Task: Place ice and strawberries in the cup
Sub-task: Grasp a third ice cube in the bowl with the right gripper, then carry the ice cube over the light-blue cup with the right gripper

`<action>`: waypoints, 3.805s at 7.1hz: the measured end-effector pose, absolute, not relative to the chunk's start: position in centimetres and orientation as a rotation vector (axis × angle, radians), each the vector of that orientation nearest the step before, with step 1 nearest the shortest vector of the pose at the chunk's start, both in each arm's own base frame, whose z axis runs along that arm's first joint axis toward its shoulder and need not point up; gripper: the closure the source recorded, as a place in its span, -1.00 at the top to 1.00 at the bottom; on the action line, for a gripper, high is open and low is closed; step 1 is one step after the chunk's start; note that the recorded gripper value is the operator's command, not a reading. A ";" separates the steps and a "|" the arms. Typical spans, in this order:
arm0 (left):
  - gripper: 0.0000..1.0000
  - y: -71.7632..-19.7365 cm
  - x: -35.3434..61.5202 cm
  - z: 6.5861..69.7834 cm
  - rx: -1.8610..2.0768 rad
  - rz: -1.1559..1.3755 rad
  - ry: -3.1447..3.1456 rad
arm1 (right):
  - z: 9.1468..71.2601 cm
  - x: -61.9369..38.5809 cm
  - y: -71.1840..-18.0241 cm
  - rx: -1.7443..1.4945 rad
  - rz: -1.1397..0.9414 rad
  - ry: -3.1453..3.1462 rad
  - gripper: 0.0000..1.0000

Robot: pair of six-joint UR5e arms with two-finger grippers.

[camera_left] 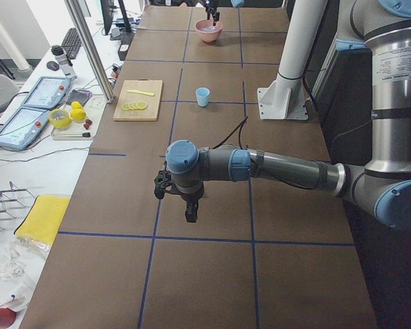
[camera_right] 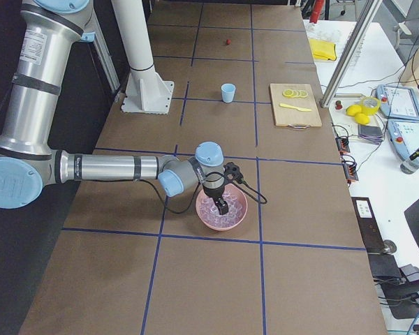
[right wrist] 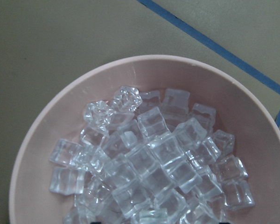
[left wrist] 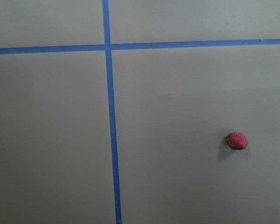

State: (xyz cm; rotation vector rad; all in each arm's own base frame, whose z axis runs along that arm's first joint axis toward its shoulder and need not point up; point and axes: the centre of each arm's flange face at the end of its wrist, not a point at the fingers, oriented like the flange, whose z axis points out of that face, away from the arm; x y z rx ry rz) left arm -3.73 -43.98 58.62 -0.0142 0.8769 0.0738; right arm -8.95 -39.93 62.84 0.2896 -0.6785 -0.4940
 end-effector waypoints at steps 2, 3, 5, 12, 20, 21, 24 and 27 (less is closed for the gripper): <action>1.00 -44.0 -3.7 58.6 -0.015 0.074 0.877 | 63.6 -9.2 -39.8 0.276 -0.497 -0.667 0.43; 1.00 -44.0 -3.7 58.6 -0.015 0.074 0.877 | 63.8 -9.2 -39.8 0.273 -0.497 -0.665 0.41; 1.00 -44.0 -3.7 58.6 -0.013 0.075 0.877 | 63.8 -9.6 -39.7 0.268 -0.502 -0.667 0.17; 1.00 -44.0 -3.7 58.5 -0.011 0.076 0.877 | 62.6 -9.3 -39.9 0.289 -0.499 -0.678 -0.94; 1.00 -43.9 -3.7 57.7 0.004 0.082 0.877 | 40.5 -23.8 -49.8 0.246 -0.032 -0.864 -0.92; 1.00 -44.0 -3.7 57.7 0.004 0.082 0.877 | 35.7 -29.1 -49.9 0.222 -0.015 -0.844 -0.92; 1.00 -44.0 -3.7 57.7 0.004 0.082 0.877 | 19.3 -44.1 -46.1 0.167 0.065 -0.781 -0.92; 1.00 -44.0 -3.7 57.7 0.003 0.082 0.877 | 10.9 -54.7 -43.2 0.150 0.140 -0.781 -0.87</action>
